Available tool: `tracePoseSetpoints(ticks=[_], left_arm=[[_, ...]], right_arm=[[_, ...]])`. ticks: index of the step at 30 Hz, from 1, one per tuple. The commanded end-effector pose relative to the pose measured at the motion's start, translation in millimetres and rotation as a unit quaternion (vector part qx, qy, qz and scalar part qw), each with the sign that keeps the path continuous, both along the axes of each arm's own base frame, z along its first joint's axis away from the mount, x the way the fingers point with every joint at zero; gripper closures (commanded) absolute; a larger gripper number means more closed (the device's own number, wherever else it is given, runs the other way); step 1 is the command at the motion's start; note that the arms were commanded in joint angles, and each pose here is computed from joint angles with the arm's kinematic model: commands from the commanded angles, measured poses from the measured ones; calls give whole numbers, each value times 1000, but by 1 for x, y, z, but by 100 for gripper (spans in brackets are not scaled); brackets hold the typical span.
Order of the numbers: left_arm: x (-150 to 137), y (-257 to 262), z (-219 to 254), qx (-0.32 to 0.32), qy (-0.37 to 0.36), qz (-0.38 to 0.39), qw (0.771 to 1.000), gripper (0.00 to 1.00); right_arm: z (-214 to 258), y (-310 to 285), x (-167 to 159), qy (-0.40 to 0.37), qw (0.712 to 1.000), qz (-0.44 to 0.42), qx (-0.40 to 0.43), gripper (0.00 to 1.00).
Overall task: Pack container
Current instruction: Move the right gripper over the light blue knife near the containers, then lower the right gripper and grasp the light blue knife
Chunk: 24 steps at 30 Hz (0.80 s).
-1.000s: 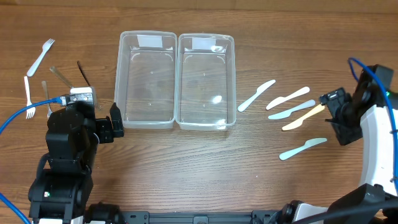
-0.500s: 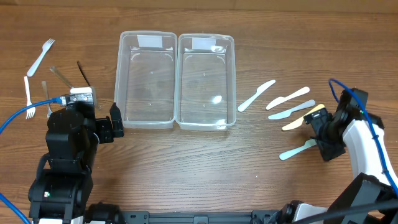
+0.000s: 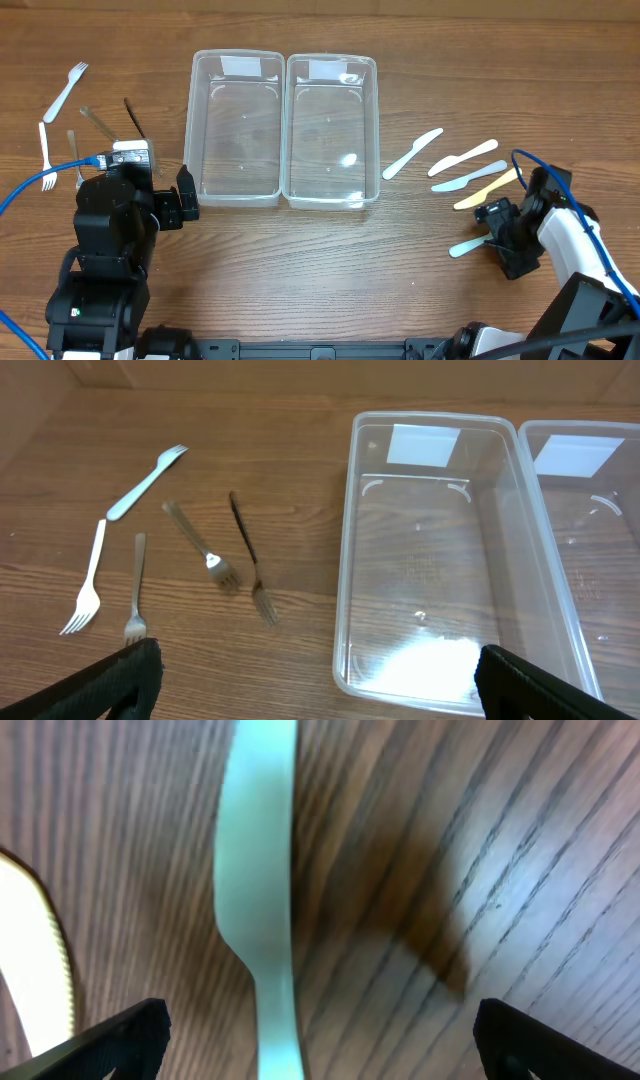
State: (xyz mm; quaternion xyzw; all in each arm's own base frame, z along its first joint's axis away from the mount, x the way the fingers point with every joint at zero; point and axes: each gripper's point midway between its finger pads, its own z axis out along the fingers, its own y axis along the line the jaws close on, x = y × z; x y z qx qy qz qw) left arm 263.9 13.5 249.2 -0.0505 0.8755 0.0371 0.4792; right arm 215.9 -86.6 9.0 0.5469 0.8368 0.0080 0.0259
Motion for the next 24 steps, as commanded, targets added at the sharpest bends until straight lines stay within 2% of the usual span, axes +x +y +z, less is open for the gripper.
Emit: tracePoseSetpoints(ticks=[1,11,24], left_arm=[[1,5,14,-6,-20,16,1000,0],[1,5,14,-6,-19,16,1000,0],[1,5,14,-6,-20,16,1000,0]], right_arm=[[0,2,2,-9,1000,2,6,0],[-1,9,-6,5,1000,15,22,0],[-25,18,-29,25,999,9,28,0]])
